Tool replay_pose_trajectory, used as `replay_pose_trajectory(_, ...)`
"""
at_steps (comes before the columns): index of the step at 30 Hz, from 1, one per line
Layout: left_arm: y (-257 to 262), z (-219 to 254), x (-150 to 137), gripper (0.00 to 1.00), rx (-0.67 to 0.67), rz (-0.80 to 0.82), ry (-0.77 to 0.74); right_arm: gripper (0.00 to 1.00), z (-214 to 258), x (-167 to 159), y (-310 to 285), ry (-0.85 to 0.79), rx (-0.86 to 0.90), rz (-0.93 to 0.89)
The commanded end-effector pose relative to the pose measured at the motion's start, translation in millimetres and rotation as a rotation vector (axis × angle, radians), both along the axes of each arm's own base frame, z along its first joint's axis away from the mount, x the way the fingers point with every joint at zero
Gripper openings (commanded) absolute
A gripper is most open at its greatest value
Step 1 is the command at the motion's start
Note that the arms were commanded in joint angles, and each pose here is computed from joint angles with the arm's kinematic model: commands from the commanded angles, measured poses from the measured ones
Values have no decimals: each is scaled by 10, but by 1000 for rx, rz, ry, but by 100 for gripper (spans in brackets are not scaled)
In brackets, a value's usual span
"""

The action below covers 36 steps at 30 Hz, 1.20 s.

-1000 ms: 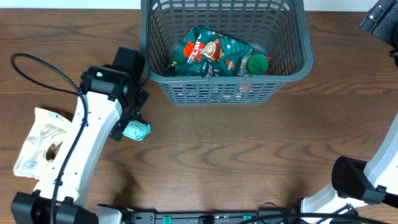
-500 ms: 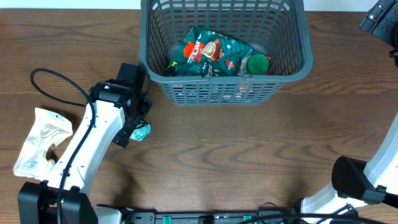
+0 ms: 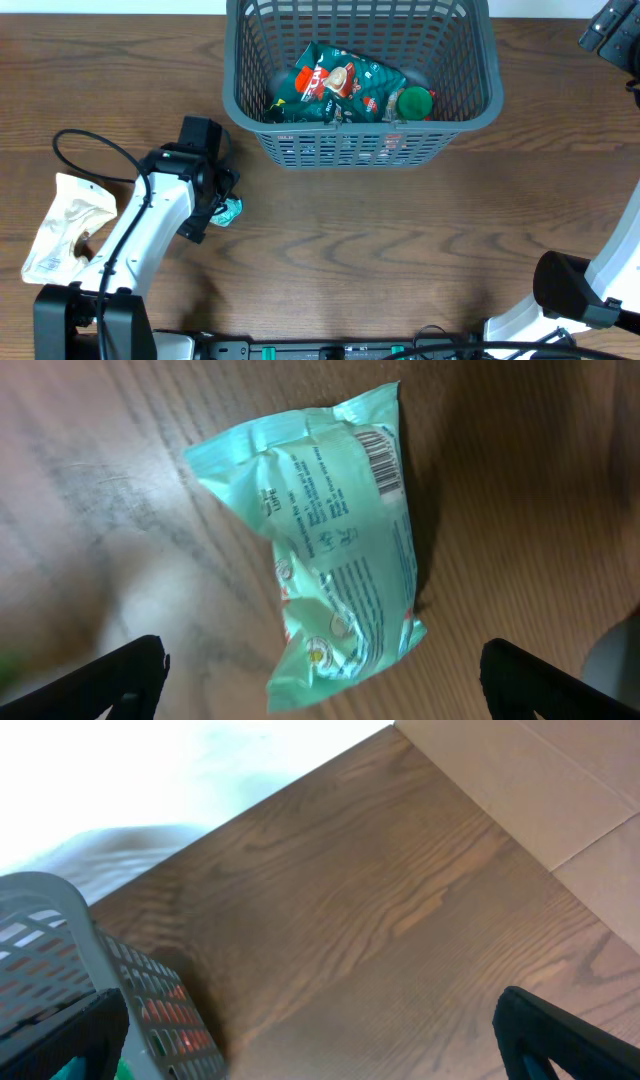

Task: Pack container
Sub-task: 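Grasp the light-blue wipes packet with the left gripper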

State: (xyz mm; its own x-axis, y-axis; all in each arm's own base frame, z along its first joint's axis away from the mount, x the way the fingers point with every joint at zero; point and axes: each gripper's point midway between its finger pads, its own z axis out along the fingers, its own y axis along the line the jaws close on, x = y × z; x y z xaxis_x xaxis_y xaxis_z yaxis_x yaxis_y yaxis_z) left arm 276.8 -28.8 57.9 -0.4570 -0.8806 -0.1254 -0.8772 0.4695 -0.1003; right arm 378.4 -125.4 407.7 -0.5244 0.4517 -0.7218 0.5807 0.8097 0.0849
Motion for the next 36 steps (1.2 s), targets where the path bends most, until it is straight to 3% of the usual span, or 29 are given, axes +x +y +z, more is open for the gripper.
replay_pose_trajectory(1,34,-143,-90,99,7,-11,25,99,4,-8,-2,-5,8,-10)
replay_pose_trajectory(16,57,-556,-232,98,7,-11,14,99,4,-8,-2,-5,8,-10)
replay_pose_trajectory(17,55,-567,-221,93,6,-13,12,99,4,-8,-2,-5,8,-10)
replay_pose_trajectory(19,48,-594,-174,72,9,-39,3,99,4,-8,-2,-5,8,-10)
replay_pose_trajectory(24,24,-609,-5,8,21,-149,-51,99,4,-8,-2,-5,8,-10)
replay_pose_trajectory(31,17,-428,332,6,45,-264,-173,99,4,-8,-2,-5,8,-10)
replay_pose_trajectory(36,195,214,752,6,101,-318,-359,99,4,-8,-2,-5,8,-10)
